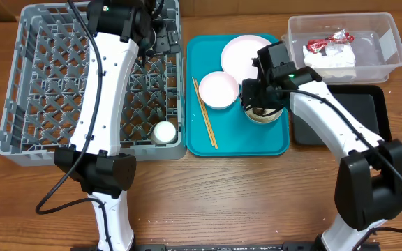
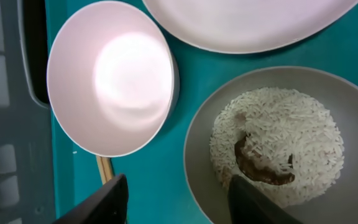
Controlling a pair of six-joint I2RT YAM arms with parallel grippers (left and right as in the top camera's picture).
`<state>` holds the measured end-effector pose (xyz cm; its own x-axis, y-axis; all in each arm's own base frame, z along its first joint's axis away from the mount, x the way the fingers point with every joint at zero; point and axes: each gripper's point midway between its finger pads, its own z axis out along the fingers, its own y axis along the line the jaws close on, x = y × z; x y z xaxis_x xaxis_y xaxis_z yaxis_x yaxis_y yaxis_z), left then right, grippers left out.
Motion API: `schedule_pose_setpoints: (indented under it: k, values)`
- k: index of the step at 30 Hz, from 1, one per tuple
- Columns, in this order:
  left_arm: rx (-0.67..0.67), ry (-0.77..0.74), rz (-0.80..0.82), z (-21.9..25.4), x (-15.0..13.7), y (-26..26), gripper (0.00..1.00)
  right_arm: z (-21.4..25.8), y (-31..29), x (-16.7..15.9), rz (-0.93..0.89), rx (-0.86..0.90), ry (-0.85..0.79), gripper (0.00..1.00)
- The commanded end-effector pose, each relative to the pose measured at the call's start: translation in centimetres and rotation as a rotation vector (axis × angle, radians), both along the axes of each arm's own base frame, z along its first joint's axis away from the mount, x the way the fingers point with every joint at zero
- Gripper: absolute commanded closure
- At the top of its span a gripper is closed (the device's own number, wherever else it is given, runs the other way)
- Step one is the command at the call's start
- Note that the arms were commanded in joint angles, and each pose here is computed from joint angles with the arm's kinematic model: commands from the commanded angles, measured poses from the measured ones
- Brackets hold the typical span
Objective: Sort waste into correct bins and load items into the dishwasher
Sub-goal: 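Place the white cup upside down in the dish rack with left gripper, then grasp the rice bowl with the right gripper and lift it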
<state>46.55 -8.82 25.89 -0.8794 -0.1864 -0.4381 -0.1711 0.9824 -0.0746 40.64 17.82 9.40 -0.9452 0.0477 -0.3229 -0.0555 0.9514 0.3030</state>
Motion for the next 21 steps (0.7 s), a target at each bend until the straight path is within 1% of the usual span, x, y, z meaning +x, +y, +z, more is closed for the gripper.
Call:
schedule_pose_setpoints:
  k: [1, 2, 3, 7, 12, 14, 15, 16, 21]
  values:
    - [0.039, -0.062, 0.021, 1.5, 0.6, 1.1, 0.0, -1.2, 1.6, -0.2, 0.212, -0.088, -0.055, 0.57]
    - [0.09, -0.075, 0.048, 1.7, 0.8, 2.0, 0.0, -2.3, 1.8, -0.4, 0.229, -0.125, -0.045, 0.58]
    - [0.125, -0.081, 0.066, 1.8, 0.8, 2.7, 0.0, -4.0, 1.2, -0.6, 0.223, -0.198, -0.021, 0.59]
    - [0.131, -0.091, 0.083, 1.9, 1.1, 3.4, 0.0, -5.3, 0.2, -0.4, 0.205, -0.268, -0.005, 0.62]
    - [0.129, -0.096, 0.099, 2.0, 1.3, 4.1, 0.0, -5.5, -0.5, -0.2, 0.189, -0.313, -0.011, 0.64]
    - [0.129, -0.097, 0.102, 2.0, 1.3, 4.3, 0.0, -5.6, -0.6, -0.4, 0.19, -0.315, -0.002, 0.72]
    - [0.129, -0.097, 0.104, 2.0, 1.3, 4.3, 0.0, -5.6, -0.7, -0.5, 0.19, -0.316, 0.004, 0.78]
    - [0.129, -0.097, 0.104, 2.0, 1.3, 4.3, 0.0, -5.6, -0.7, -0.6, 0.184, -0.316, 0.009, 0.82]
    - [0.129, -0.1, 0.104, 2.1, 1.4, 4.3, 0.0, -5.8, -0.8, -1.4, 0.152, -0.311, 0.047, 0.96]
